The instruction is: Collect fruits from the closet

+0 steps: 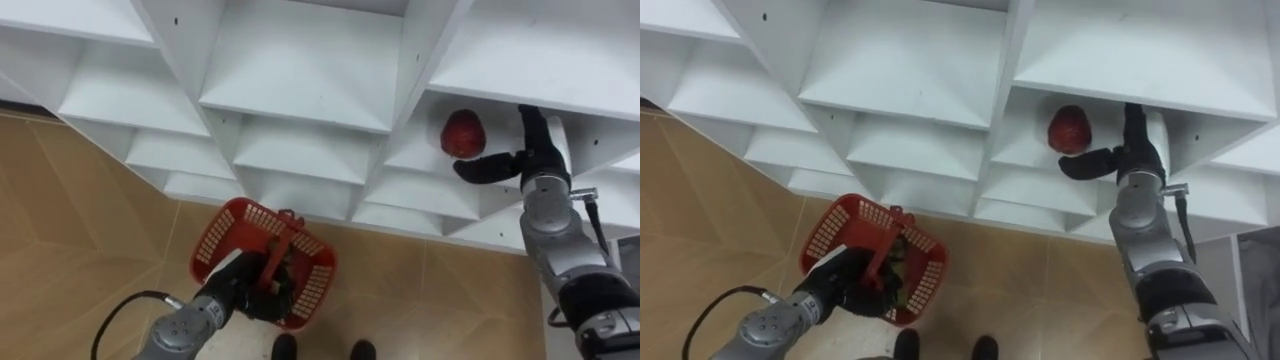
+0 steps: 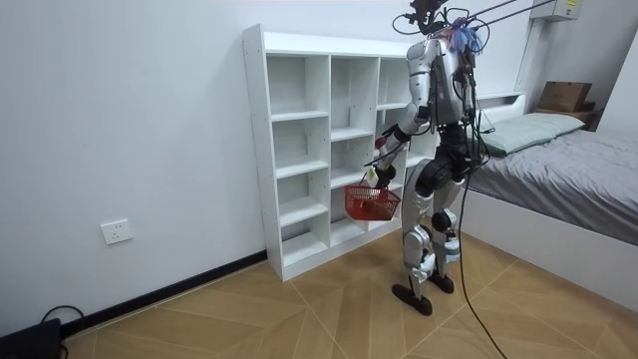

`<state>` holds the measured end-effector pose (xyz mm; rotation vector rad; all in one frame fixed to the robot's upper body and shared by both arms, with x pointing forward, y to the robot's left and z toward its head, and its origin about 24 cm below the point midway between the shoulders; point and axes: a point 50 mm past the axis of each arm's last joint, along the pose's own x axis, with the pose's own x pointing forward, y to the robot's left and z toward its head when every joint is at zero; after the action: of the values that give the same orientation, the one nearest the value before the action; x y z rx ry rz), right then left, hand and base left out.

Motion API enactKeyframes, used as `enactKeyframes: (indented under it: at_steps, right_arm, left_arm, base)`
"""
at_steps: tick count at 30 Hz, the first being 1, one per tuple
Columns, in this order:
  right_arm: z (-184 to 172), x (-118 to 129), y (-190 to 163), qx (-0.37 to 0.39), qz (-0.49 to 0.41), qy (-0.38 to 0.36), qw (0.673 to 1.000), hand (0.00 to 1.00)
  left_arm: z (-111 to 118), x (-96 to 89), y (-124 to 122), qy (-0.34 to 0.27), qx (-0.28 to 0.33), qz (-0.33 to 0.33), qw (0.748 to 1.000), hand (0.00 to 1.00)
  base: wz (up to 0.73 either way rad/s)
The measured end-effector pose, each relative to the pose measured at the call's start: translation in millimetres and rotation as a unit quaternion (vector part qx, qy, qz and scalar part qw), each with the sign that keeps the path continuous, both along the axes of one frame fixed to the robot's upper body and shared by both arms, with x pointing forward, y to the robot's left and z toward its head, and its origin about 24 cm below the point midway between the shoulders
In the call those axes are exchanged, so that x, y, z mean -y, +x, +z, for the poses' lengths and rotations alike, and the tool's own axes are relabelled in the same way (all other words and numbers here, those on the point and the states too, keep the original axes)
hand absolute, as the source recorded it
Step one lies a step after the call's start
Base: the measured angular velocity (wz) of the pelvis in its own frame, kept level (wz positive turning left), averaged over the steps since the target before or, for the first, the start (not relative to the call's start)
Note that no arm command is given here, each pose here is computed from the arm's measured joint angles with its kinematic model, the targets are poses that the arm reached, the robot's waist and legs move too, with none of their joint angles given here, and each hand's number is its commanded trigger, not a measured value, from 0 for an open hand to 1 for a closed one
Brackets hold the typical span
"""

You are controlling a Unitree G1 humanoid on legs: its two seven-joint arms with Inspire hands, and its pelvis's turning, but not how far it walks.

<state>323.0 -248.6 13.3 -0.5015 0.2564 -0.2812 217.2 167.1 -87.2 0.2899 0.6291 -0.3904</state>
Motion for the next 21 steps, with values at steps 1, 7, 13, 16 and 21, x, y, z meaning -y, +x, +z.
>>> enactKeyframes:
  at_steps: [1, 7, 13, 16, 21]
  right_arm:
    - [-0.1, 0.0, 0.0, -0.001, 0.0, 0.0, 1.0, 0.0]
    - [-0.9, -2.2, 0.2, -0.004, 0.007, -0.002, 1.0, 0.0]
    - [-1.1, -6.8, 1.7, -0.008, 0.022, -0.007, 1.0, 0.0]
    - [-7.1, -12.8, 0.5, -0.026, 0.044, -0.005, 0.999, 0.0]
    - [-5.0, -14.3, 3.9, -0.028, 0.051, 0.001, 0.998, 0.0]
  left_arm:
    - [0.2, 0.2, 0.3, 0.0, 0.0, 0.0, 1.0, 1.0]
    - [0.6, 1.4, 1.1, -0.007, 0.0, 0.002, 1.0, 1.0]
    - [-4.7, -0.2, -3.1, -0.003, -0.015, 0.004, 1.0, 1.0]
    - [-8.6, 2.9, -6.6, 0.0, -0.025, -0.004, 1.0, 1.0]
    - [-11.7, 5.8, -9.0, -0.01, -0.036, -0.001, 0.999, 1.0]
  base:
    - [-0.03]
    - [0.0]
    - [0.0]
    - [0.0]
    - [0.0]
